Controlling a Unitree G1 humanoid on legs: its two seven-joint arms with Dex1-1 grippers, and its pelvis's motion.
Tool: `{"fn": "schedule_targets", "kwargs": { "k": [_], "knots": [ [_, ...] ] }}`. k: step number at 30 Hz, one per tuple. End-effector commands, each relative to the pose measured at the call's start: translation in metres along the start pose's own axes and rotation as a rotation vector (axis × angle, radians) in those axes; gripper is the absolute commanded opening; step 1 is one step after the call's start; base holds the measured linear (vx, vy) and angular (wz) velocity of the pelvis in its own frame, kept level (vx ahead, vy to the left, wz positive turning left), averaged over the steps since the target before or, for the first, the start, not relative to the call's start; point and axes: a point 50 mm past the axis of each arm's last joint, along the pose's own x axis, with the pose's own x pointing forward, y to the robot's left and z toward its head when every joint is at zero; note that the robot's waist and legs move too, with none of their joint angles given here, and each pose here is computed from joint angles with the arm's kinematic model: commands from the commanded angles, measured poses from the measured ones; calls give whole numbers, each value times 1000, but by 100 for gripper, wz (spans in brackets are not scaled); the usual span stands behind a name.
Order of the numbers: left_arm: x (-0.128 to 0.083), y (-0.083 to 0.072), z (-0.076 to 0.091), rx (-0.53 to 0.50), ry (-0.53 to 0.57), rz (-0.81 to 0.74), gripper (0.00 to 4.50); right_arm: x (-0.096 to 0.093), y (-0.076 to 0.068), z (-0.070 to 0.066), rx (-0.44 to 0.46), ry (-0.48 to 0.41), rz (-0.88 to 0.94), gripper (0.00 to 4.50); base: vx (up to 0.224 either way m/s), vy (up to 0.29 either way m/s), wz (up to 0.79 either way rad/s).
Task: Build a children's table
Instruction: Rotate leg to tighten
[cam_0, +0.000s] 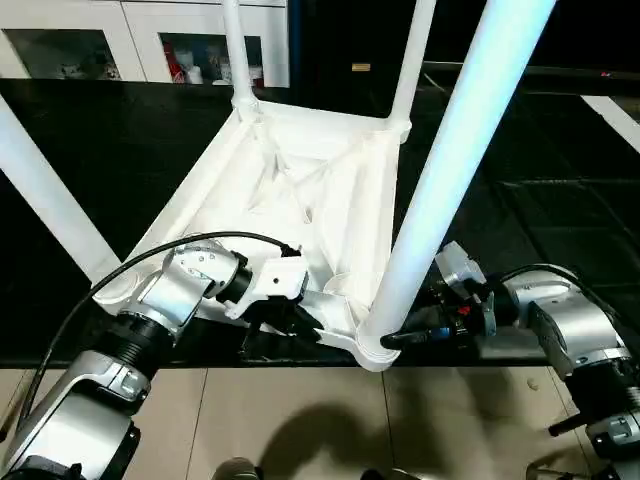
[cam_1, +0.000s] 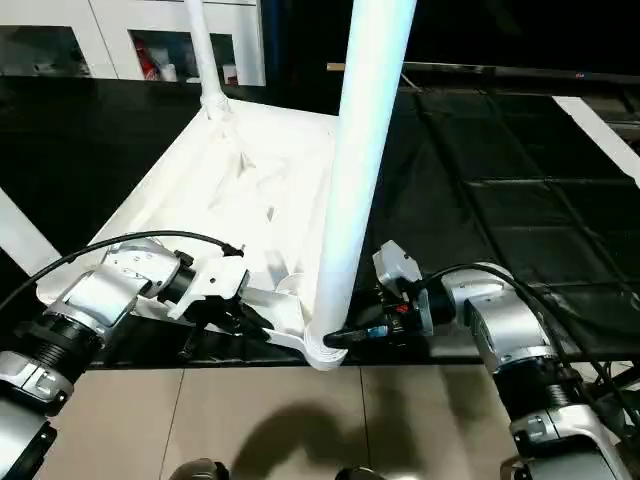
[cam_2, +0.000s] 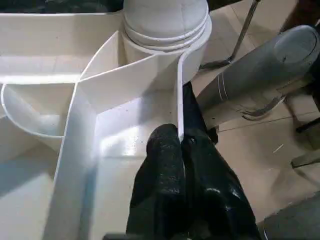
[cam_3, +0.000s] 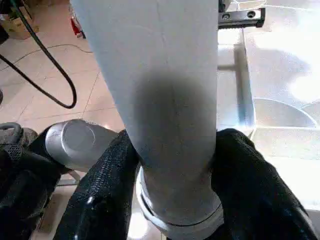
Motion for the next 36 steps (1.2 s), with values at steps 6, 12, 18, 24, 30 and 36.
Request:
{"fn": "schedule_targets", "kwargs": {
  "k": [6, 12, 18, 24, 30, 36],
  "knots": [
    [22, 12, -2, -200, -61, 177, 0, 26, -5, -7, 105, -89, -227, 198, 0, 0, 0],
    [34, 22, 8, -316, -122, 297, 0, 58, -23, 0, 215, -170, -482, 195, -48, 11, -16],
    [38, 35, 16, -405, -147, 446, 0, 82, -35, 7, 289, -186, -652, 195, 0, 0, 0],
    [39, 48, 31, -520, -206, 607, 0, 109, -47, 23, 323, -235, -787, 195, 0, 0, 0],
    [38, 41, 26, -486, -187, 565, 0, 99, -47, 22, 284, -260, -796, 267, 0, 0, 0],
    [31, 34, 15, -460, -144, 530, 0, 71, -46, 12, 228, -245, -791, 314, 0, 0, 0]
  ]
}}
